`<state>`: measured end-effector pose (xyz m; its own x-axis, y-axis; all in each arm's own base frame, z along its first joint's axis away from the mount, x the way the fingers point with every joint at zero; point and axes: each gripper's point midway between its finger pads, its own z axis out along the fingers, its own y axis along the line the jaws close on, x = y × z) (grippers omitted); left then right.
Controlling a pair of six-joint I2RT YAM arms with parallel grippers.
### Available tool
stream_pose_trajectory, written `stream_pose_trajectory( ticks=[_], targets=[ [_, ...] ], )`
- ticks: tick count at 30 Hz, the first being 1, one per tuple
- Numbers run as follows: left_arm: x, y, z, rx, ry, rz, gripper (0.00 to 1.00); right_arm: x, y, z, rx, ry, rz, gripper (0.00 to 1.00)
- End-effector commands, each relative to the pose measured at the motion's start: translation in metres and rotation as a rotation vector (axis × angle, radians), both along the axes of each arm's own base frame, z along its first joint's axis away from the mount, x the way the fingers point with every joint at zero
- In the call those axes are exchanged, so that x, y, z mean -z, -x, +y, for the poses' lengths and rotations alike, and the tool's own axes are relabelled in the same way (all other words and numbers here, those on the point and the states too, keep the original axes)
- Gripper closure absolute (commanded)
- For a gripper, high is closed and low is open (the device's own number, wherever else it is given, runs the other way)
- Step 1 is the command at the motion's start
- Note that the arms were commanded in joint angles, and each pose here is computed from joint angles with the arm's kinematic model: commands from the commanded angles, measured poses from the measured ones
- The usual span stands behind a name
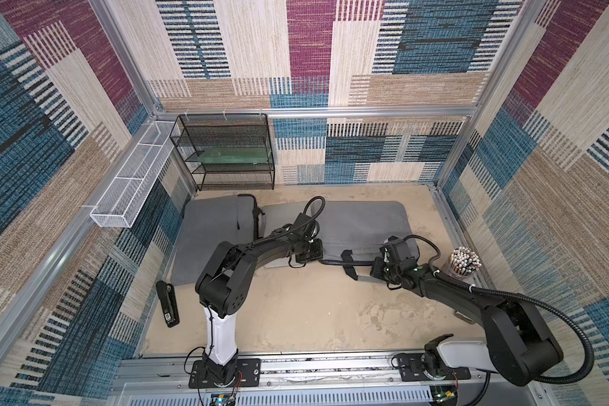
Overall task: Open the zippered laptop bag and take out the laptop
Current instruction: Unzip the zipper on the zippered laptop bag.
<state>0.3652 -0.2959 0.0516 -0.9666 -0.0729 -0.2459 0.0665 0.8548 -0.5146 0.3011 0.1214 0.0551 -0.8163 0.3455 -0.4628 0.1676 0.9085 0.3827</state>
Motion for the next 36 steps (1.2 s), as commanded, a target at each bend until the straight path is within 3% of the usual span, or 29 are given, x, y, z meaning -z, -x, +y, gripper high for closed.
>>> stream_pose_trajectory(
  ticks=[1, 36],
  targets=[
    [-0.005, -0.017, 0.006, -0.026, -0.027, -0.069, 1.00, 0.006, 0.008, -0.013, 0.024, 0.048, 0.030, 1.00],
    [-0.006, -0.021, 0.011, -0.040, -0.022, -0.069, 1.00, 0.004, 0.012, -0.037, 0.079, 0.065, 0.027, 1.00]
  ],
)
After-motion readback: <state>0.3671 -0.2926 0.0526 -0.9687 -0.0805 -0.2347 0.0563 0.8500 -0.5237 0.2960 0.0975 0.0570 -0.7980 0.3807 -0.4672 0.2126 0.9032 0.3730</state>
